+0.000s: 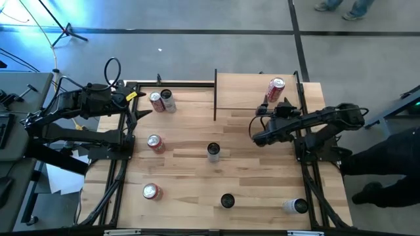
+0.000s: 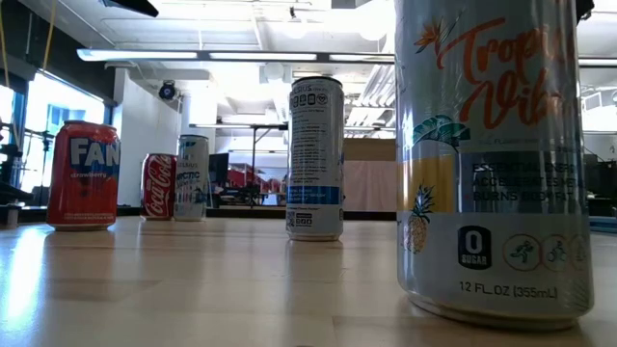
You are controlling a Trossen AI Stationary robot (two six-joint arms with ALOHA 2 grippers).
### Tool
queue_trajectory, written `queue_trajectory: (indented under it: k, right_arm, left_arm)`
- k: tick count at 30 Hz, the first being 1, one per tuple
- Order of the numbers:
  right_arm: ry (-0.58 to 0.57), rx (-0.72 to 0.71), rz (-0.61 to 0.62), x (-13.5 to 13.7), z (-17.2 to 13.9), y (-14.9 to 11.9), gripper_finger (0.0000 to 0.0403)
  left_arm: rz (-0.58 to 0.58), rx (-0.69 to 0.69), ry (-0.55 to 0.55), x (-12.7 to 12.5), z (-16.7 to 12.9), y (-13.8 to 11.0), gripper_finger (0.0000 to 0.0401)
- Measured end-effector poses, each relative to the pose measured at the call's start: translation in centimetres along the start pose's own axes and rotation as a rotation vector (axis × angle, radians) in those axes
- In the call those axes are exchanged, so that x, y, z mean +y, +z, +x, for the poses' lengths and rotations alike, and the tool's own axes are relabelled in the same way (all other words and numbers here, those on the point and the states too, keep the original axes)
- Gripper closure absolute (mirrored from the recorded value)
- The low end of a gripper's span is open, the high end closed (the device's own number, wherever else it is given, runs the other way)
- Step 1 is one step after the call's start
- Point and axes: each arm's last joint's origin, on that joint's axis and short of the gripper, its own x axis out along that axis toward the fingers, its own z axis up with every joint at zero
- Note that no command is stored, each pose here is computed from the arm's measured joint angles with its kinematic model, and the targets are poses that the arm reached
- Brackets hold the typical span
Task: Place canned beverage on shelf
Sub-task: Put the red soda can on the shelf
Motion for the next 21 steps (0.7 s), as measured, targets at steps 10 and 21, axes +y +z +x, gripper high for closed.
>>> queue_trajectory:
  k: [10,21]
  right_arm:
    - [-0.022,-0.050,0.041,0.4,1.3,0.0,0.0003]
    - [-0.077,-0.069,0.067,0.7,2.7,-0.1,0.0003]
  left_arm:
    - [0.000,0.000,0.000,0.0,0.0,0.0,0.0066]
    - [0.000,0.000,0.000,0.0,0.0,0.0,0.0066]
